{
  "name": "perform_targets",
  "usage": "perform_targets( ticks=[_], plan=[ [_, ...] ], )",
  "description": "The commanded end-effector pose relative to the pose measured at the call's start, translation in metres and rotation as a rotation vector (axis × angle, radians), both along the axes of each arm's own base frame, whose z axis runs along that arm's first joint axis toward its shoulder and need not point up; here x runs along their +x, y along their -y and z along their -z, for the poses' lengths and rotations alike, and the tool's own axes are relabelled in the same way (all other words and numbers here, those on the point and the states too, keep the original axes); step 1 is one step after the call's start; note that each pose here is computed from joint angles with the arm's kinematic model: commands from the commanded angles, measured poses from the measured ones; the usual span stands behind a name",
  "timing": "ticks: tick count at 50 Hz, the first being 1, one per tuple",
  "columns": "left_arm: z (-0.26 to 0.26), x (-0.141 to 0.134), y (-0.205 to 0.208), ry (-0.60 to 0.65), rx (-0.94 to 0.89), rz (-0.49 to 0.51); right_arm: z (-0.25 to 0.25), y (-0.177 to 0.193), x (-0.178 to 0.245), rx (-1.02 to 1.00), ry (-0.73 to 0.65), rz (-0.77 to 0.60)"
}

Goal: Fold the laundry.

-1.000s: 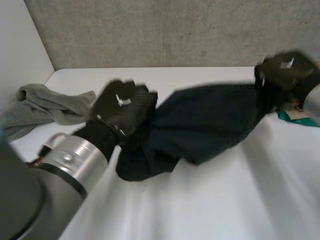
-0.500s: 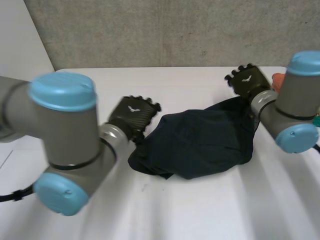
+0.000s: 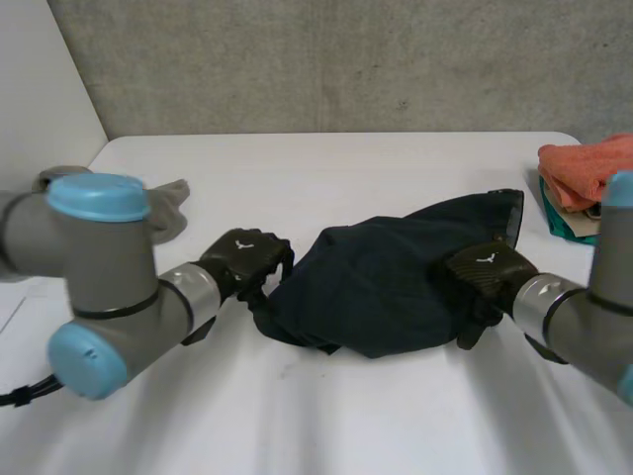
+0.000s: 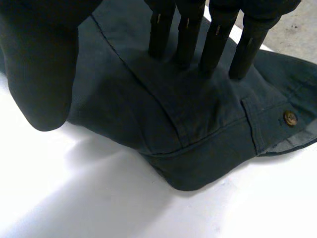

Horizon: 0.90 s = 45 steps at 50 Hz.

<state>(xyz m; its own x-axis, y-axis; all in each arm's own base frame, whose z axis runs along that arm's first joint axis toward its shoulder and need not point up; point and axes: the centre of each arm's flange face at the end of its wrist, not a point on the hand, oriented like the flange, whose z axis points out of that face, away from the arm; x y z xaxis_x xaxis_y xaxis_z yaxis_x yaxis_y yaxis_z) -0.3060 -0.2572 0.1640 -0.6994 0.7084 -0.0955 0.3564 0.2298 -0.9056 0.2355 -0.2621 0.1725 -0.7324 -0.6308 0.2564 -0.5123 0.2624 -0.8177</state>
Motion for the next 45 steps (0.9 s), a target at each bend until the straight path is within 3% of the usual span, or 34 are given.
perform_targets(
  ticks=[1,7,10,15,16,20,23,26,34,39,45],
  plan=[
    [0.013,-0.021,0.012,0.044,0.041,0.019,0.024,0.034,0.01,-0.167,-0.005,0.086],
    [-0.024,-0.034,0.023,0.052,-0.078,0.021,-0.005,0.064,0.026,-0.332,0.008,0.086],
    [-0.078,-0.031,0.046,0.019,-0.294,-0.069,-0.051,0.087,0.035,-0.498,0.026,0.074],
    [-0.187,-0.016,0.076,-0.186,-0.701,-0.297,-0.142,0.109,0.051,-0.846,0.127,0.04],
    [-0.22,-0.009,0.078,-0.276,-0.82,-0.34,-0.174,0.111,0.056,-0.977,0.187,0.023],
    [-0.273,0.001,0.07,-0.426,-1.025,-0.363,-0.234,0.11,0.061,-1.263,0.343,-0.025],
    [-0.284,0.003,0.063,-0.445,-1.06,-0.35,-0.253,0.108,0.061,-1.371,0.415,-0.046],
    [-0.27,0.005,0.059,-0.399,-1.003,-0.333,-0.253,0.11,0.058,-1.364,0.442,-0.064],
    [-0.179,0.019,0.044,-0.214,-0.758,-0.318,-0.174,0.109,0.06,-1.014,0.341,-0.105],
    [-0.087,0.025,0.015,-0.062,-0.53,-0.259,-0.094,0.082,0.058,-0.742,0.235,-0.178],
    [-0.011,0.031,-0.027,0.083,-0.316,-0.182,-0.017,0.039,0.053,-0.495,0.091,-0.286]
  ],
)
